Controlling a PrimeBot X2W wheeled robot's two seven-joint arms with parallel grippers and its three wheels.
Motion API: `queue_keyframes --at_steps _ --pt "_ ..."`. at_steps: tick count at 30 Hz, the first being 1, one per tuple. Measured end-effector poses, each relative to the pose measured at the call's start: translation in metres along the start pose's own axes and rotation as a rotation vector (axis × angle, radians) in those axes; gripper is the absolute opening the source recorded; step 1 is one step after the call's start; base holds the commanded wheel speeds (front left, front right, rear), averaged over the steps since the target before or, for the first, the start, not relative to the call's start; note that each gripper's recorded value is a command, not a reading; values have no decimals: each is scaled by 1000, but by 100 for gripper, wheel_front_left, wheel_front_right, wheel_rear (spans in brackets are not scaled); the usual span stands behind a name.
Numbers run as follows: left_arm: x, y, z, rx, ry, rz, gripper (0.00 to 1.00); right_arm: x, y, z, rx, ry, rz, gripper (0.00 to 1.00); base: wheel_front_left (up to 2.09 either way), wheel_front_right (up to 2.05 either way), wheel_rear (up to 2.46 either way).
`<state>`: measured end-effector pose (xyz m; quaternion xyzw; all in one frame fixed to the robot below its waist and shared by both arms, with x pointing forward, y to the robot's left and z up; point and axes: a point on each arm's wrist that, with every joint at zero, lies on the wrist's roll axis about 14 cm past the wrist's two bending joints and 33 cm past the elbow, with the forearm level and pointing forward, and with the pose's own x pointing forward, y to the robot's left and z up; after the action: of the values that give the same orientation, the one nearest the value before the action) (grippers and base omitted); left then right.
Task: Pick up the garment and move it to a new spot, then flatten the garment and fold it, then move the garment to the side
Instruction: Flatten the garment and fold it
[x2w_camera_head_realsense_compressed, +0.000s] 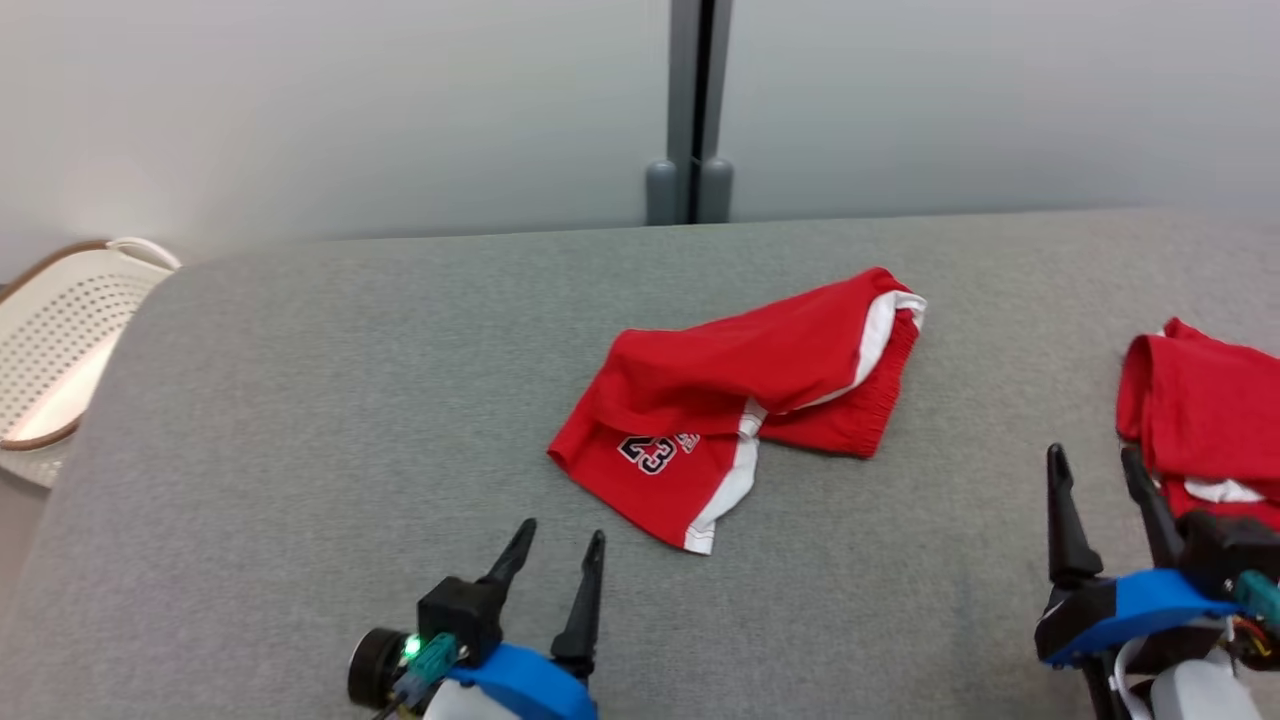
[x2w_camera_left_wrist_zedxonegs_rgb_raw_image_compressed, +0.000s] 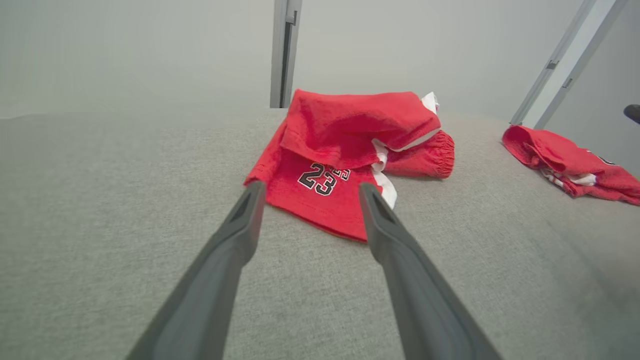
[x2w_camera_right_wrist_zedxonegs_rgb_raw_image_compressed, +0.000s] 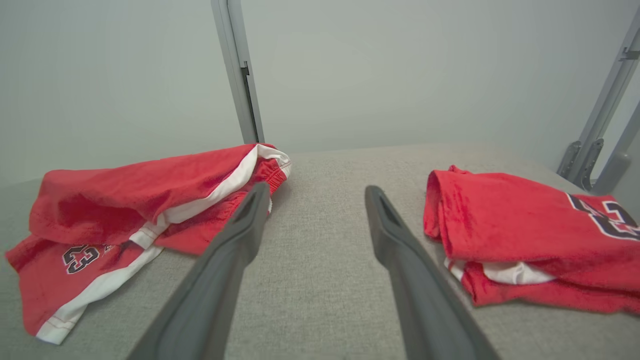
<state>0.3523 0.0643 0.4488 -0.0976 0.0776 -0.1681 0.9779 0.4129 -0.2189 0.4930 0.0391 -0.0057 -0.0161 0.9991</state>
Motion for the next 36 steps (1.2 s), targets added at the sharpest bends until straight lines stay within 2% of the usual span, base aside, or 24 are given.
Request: queue_keyframes --at_steps 10,19,25,34,35,36 --pt "59 -71 -24 -6 169 -267 100 -26 -22 -6 0 -5 -83 100 0 0 0" --pt "109 -80 -61 -58 304 -272 100 -35 -54 -15 25 18 -183 100 0 0 0" --pt "133 -71 -75 -87 335 -208 100 -39 -68 -17 23 26 -228 100 0 0 0" --pt "156 -68 -76 -110 330 -189 100 -43 -78 -20 32 35 -264 100 0 0 0" --pt "158 -69 -74 -113 324 -192 95 -43 -79 -20 35 34 -266 100 0 0 0" --pt "160 -71 -72 -116 317 -195 71 -43 -79 -19 34 32 -267 100 0 0 0"
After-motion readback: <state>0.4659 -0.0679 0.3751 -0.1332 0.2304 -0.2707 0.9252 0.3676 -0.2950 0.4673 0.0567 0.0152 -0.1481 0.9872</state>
